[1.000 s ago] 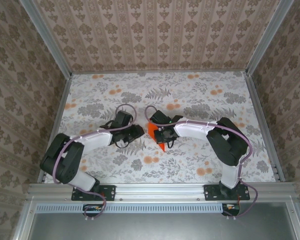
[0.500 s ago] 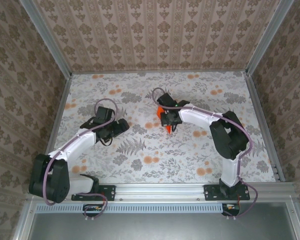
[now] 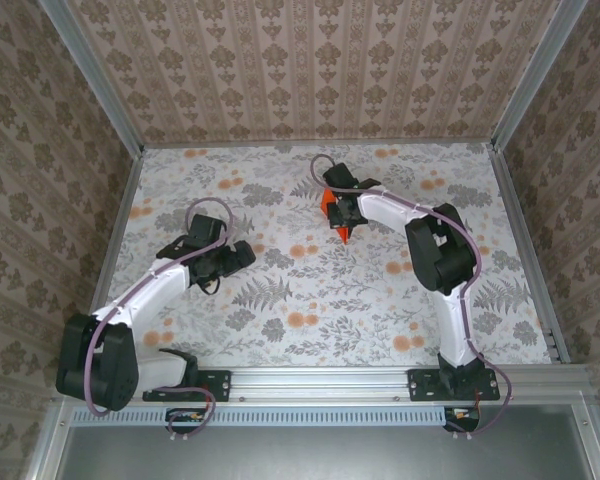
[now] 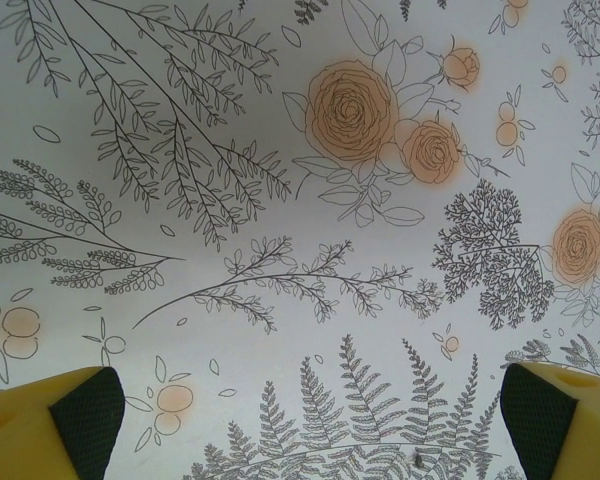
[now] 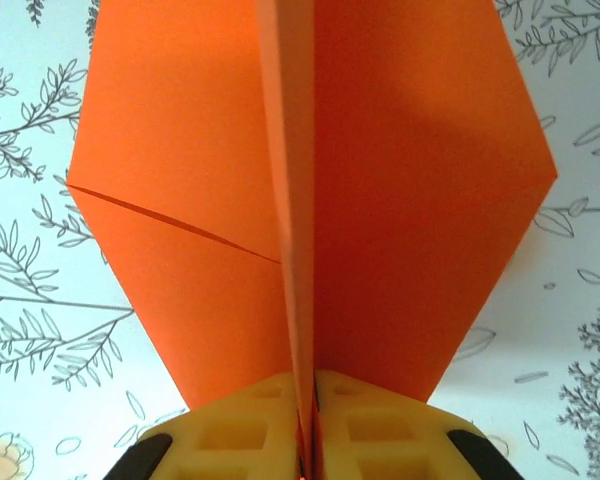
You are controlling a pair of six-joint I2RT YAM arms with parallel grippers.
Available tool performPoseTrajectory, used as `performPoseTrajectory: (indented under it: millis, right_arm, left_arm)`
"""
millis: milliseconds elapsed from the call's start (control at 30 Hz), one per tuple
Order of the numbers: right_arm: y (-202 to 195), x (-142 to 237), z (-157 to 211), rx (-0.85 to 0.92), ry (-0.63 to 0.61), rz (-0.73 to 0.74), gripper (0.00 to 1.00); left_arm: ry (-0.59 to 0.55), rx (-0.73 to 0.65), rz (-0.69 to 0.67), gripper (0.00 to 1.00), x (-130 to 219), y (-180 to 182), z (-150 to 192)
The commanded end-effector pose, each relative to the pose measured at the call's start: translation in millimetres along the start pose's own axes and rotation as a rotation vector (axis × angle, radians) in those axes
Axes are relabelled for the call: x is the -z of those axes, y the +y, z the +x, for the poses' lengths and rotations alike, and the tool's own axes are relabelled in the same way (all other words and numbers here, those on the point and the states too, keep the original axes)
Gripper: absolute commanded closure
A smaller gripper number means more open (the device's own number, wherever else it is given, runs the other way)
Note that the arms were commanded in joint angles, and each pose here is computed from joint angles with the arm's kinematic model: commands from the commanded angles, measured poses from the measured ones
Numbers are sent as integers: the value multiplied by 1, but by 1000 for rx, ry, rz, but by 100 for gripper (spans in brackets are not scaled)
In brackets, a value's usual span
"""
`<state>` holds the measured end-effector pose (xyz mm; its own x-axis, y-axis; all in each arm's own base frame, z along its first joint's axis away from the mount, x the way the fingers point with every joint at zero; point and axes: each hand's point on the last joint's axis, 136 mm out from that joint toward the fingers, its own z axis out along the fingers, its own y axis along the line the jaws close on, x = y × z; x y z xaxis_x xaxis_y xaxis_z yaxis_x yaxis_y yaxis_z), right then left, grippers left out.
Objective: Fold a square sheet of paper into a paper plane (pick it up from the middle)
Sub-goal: Move the paper plane to the top-center of the table.
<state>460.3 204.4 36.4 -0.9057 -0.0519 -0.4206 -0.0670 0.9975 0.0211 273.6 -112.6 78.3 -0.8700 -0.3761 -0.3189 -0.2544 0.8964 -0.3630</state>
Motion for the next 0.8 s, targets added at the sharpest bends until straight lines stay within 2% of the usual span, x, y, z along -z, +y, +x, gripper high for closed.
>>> performPoseTrajectory:
  millis: [0,333,467,633,767]
  right_arm:
    - [-5,-11,8,27,48,32,85]
    - [-7,-19,15,17,75,42,83]
    - [-5,10,-3,-7,23,31,79]
    - [-10,81,-33,-70,-110,10,61]
    - [-30,134,-47,-122,-257,39,36]
  left_arm:
    - [0,-14,-10,0,1,0,-5]
    - [1,-19,-15,0,2,0,-6]
    - [-34,-43,-43,0,10,0,-19]
    - [-154,-121,-133,0,34,4,-58]
    - [-268,-146,-207,0,52,18,-92]
